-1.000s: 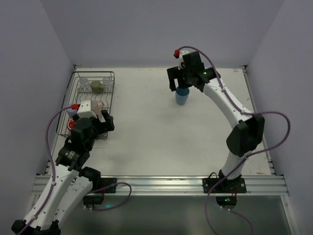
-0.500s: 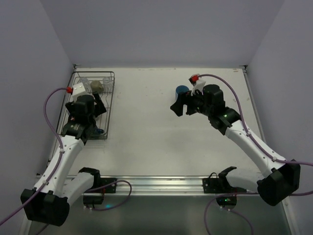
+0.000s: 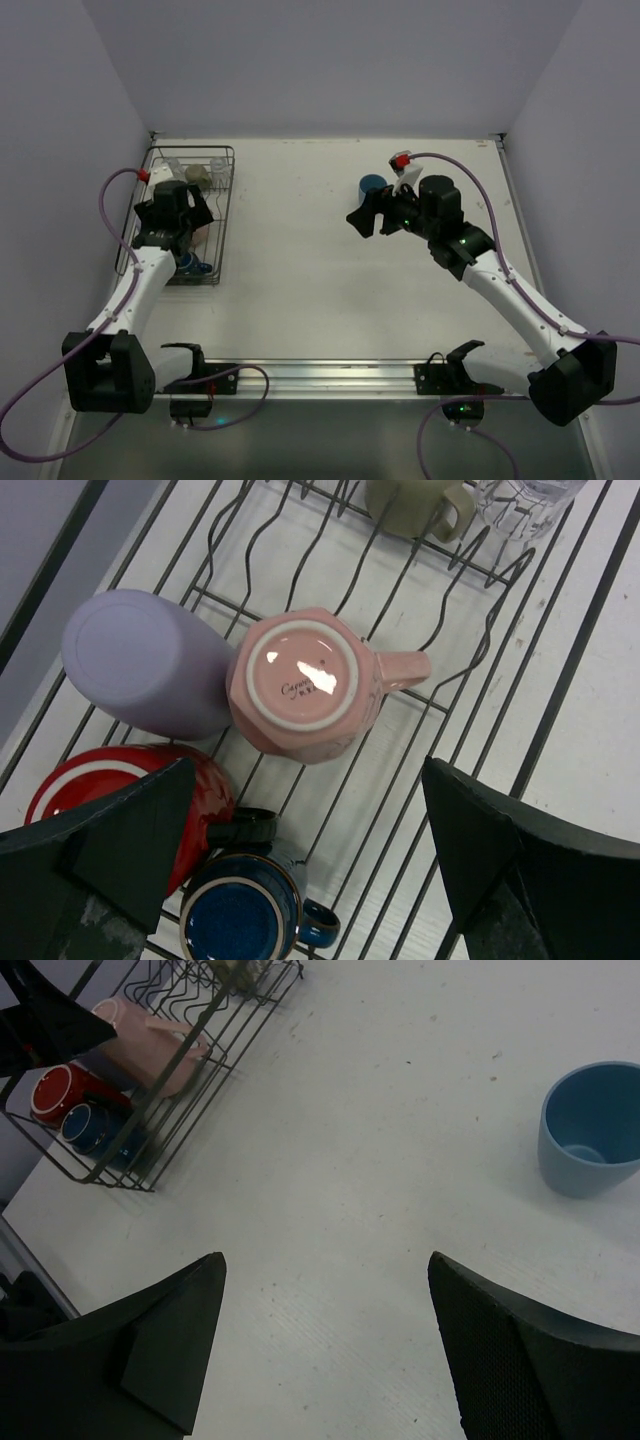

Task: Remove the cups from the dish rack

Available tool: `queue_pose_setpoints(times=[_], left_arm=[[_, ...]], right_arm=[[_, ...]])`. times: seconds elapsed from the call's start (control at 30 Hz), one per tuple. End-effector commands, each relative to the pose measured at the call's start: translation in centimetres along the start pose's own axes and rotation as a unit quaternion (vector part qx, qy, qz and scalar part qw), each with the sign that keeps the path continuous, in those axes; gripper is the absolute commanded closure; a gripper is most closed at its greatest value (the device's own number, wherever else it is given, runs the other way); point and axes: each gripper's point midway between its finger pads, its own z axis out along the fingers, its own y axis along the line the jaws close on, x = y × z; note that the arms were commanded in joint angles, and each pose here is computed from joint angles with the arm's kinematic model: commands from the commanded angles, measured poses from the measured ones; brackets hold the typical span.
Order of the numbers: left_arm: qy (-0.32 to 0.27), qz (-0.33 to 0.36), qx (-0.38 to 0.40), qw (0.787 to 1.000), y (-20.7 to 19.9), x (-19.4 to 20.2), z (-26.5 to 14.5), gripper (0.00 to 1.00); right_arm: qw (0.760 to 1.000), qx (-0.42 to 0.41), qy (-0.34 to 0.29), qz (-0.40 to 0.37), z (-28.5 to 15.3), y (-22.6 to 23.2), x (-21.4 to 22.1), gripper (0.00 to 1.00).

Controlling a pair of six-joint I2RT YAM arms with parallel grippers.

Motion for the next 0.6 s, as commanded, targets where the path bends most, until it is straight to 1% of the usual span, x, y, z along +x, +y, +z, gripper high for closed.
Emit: queue_pose_setpoints(times=[0.0,0.17,0.2,0.33,0.57], left_arm=[[-0.033,0.007,0.022,0.999,-0.6,-2.5,0.8,0.0],[-0.02,0.023,0.039,0.999,-1.8,-2.2,2.4,0.0],[-0.02,0.018,0.028,0.999,-1.0,-2.5,2.9,0.0],[-0.012,0.029,0.013,0.999,-0.8,-2.6,4.3,0.0],[0.009,0.052,0.008,0.999,-0.9,-1.2,6.2,0.0]], right_arm=[[1.0,-0.019,-0.019,-0.004,0.3,0.7,-1.0,0.16],[0.999,-0.021,-0.023,-0.005,0.1,0.8,-1.1,0.16],[0.999,-0.021,-0.023,-0.005,0.1,0.8,-1.1,0.16],[1.0,-0.019,-0.023,-0.004,0.2,0.7,-1.1,0.16],[1.0,-0.018,-0.019,-0.003,0.4,0.5,-1.0,0.16]])
